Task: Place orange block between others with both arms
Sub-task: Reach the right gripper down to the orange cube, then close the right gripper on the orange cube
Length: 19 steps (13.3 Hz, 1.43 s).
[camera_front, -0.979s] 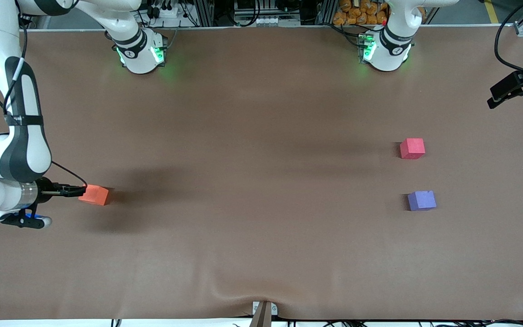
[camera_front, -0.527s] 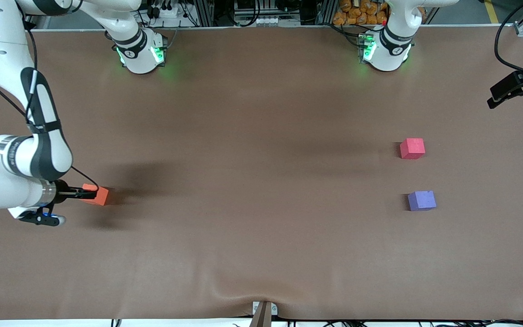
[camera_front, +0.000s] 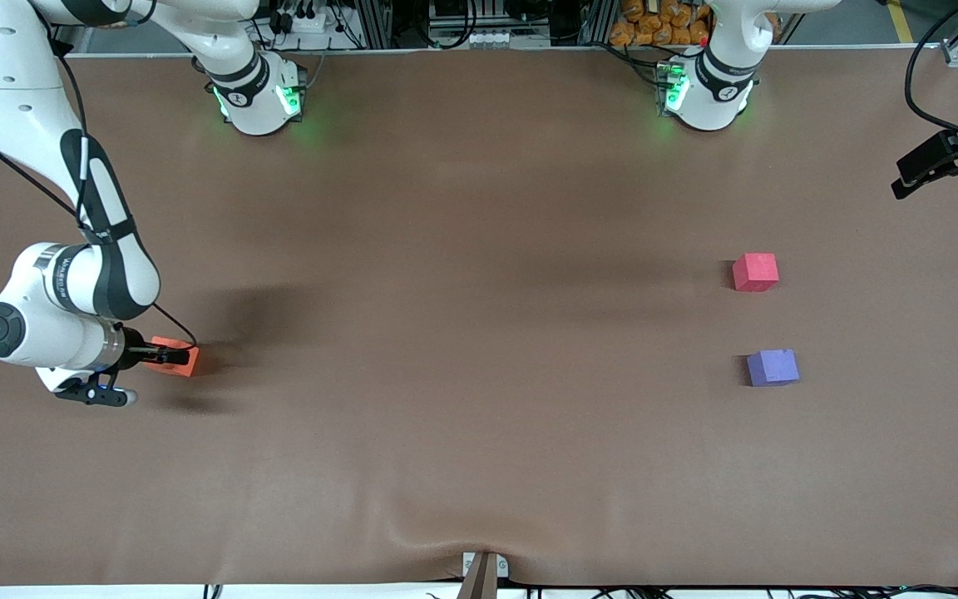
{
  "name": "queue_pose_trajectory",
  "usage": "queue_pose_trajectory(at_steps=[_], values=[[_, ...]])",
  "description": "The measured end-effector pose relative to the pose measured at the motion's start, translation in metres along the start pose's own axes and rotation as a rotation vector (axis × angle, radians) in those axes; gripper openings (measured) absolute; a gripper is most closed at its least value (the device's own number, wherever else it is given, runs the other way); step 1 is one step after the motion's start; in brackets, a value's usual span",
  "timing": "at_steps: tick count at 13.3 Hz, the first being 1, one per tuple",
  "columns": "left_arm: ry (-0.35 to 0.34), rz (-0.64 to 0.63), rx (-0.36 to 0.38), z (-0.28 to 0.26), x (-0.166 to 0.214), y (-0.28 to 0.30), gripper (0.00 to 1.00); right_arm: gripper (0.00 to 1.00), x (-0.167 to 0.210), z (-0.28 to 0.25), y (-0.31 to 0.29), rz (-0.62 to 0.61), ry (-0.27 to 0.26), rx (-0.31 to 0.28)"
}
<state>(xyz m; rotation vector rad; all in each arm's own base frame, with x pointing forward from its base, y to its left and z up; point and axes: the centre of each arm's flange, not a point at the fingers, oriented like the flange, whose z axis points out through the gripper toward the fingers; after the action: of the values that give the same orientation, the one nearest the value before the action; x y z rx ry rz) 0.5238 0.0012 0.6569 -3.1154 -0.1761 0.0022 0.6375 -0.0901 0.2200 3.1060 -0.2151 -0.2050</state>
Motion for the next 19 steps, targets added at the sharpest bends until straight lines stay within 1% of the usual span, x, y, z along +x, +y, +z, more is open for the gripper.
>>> queue_pose_trajectory(at_steps=[3, 7, 8, 10, 11, 15, 17, 18, 19], values=[[0.000, 0.003, 0.000, 0.000, 0.000, 0.000, 1.00, 1.00, 0.000, 0.003, 0.000, -0.010, 0.017, -0.011], [0.000, 0.005, 0.000, 0.000, 0.000, 0.001, 1.00, 1.00, -0.001, 0.010, 0.000, -0.012, 0.021, -0.012], [0.000, 0.005, 0.000, 0.000, 0.000, 0.002, 1.00, 0.90, -0.001, 0.011, 0.000, -0.012, 0.023, -0.013], [0.000, 0.005, 0.000, 0.000, 0.000, 0.002, 1.00, 0.66, -0.001, 0.013, 0.000, -0.013, 0.026, -0.012], [-0.001, 0.006, 0.000, 0.000, 0.000, 0.002, 1.00, 0.62, -0.001, 0.011, 0.000, -0.013, 0.028, -0.012], [-0.006, 0.016, 0.001, 0.002, -0.001, 0.007, 1.00, 0.62, -0.001, 0.011, -0.001, -0.018, 0.027, -0.014], [-0.005, 0.017, 0.002, 0.002, -0.001, 0.008, 1.00, 0.62, -0.002, 0.004, -0.006, -0.050, 0.010, -0.015], [-0.004, 0.017, 0.001, 0.001, -0.001, 0.008, 1.00, 0.60, -0.002, -0.007, -0.014, -0.077, 0.004, -0.016], [-0.003, 0.018, 0.001, 0.001, -0.001, 0.008, 1.00, 0.56, -0.002, -0.026, -0.029, -0.107, 0.003, -0.018]])
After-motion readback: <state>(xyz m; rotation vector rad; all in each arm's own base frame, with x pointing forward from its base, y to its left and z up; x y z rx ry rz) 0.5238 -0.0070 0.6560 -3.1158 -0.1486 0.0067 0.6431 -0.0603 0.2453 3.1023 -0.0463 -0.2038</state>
